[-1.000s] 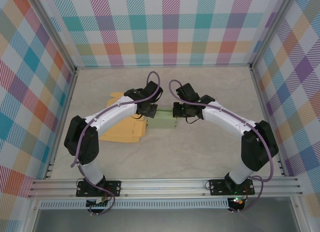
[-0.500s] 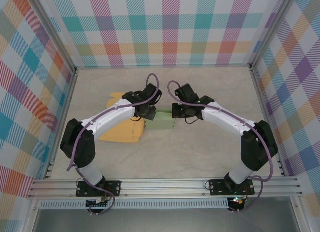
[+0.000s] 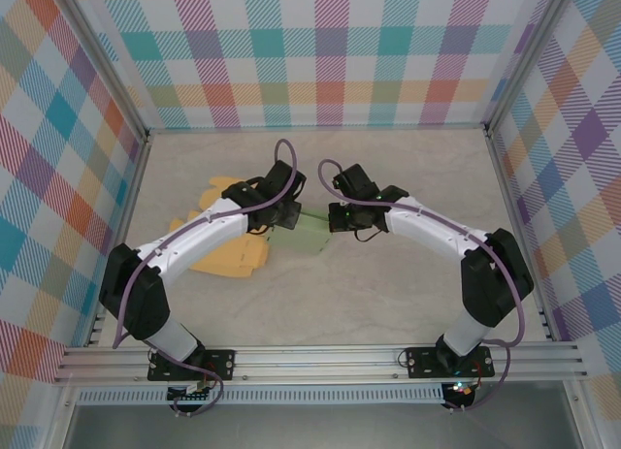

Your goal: Fold the paper box

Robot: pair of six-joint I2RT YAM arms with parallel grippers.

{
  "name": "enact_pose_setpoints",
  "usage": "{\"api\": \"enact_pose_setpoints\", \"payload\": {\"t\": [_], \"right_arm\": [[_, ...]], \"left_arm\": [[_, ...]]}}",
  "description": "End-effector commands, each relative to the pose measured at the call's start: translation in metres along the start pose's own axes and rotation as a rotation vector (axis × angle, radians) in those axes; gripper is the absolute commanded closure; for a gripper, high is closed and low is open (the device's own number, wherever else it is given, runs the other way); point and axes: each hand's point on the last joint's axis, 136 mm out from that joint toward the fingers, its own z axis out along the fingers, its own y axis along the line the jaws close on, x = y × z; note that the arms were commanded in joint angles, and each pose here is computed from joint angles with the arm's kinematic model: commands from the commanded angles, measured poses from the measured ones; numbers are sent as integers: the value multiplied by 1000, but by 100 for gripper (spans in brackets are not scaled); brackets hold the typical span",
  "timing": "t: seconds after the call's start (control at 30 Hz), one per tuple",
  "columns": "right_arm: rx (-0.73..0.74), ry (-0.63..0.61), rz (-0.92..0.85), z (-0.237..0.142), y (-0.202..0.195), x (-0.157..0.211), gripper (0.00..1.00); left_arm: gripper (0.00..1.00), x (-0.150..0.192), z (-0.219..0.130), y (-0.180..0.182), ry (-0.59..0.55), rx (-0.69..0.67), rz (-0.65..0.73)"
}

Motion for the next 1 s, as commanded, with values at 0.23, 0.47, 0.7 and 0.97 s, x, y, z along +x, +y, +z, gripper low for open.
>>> {"api": "enact_pose_setpoints", "payload": {"t": [0.23,0.47,0.7,0.97], "right_arm": [[38,29,-37,-7,-1,3,99],[96,10,-50,-13,-11,1,98],[108,4,-53,-13,-15,6,99],[119,-16,-79,-14,-10,7,99]], "left_arm": [[81,9,17,-6,19,71,-37],[84,5,25,-24,-8,167,-92],[78,9,21,-9,-56,99,-135],[89,12,17,-7,-128,124,-182]]}}
